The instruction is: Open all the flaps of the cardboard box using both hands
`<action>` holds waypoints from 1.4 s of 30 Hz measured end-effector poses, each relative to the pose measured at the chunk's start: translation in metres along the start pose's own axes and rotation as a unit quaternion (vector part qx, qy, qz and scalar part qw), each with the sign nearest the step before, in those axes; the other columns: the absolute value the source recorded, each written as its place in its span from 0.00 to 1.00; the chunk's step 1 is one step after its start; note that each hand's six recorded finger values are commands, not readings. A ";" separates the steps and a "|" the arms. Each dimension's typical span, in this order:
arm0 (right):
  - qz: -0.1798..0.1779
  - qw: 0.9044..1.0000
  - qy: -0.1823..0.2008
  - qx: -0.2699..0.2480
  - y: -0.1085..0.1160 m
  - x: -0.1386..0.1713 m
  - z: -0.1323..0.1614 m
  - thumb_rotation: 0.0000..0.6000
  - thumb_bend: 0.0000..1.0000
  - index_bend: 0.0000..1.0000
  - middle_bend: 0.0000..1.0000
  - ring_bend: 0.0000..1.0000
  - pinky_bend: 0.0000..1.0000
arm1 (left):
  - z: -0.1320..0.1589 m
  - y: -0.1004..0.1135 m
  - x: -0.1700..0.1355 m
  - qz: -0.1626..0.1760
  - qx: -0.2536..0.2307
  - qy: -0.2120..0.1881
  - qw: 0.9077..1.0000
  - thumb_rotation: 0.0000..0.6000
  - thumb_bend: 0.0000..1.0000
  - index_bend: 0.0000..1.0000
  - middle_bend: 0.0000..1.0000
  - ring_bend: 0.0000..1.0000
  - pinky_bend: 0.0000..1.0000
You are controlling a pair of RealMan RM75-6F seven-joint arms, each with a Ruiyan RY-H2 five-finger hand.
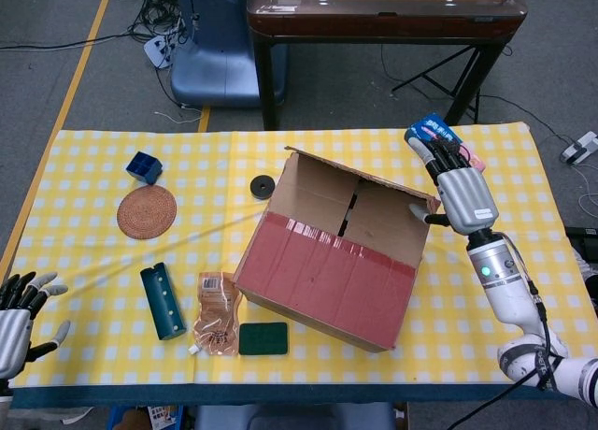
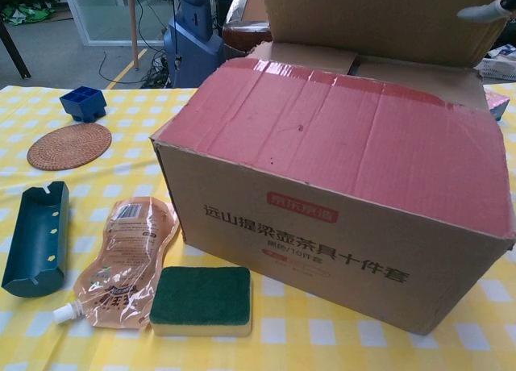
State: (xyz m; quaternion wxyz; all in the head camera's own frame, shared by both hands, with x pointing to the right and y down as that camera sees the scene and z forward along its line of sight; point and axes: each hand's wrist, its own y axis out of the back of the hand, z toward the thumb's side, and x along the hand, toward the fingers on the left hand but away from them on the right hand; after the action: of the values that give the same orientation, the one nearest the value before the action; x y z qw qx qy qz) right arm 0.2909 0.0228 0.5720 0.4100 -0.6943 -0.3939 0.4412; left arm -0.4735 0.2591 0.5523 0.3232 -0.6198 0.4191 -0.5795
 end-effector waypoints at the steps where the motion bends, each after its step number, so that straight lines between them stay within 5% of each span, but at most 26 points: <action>1: -0.004 1.000 -0.002 -0.002 0.003 -0.002 -0.001 1.00 0.21 0.00 0.10 0.07 0.16 | 0.000 0.000 0.000 0.000 0.000 0.000 1.000 1.00 0.35 0.37 0.19 0.09 0.00; 21: -0.046 0.996 -0.075 -0.004 0.035 -0.021 -0.044 1.00 0.21 0.00 0.10 0.07 0.16 | 0.001 0.002 -0.002 0.003 0.002 -0.001 1.000 1.00 0.35 0.37 0.19 0.09 0.00; 33: -0.022 0.989 -0.149 0.005 0.020 -0.035 -0.092 1.00 0.22 0.00 0.10 0.07 0.16 | 0.002 0.004 -0.002 0.003 0.006 -0.004 1.000 1.00 0.35 0.37 0.19 0.09 0.00; 42: -0.011 0.992 -0.129 -0.003 0.015 -0.021 -0.081 1.00 0.24 0.00 0.12 0.07 0.16 | 0.008 0.009 0.003 0.007 0.010 -0.016 1.000 1.00 0.35 0.37 0.19 0.09 0.00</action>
State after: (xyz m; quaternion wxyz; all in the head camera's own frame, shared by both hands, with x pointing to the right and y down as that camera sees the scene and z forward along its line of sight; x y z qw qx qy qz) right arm 0.3631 -0.0195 0.5867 0.3586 -0.6281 -0.4524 0.5217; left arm -0.4669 0.2517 0.5450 0.3399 -0.6227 0.4125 -0.5715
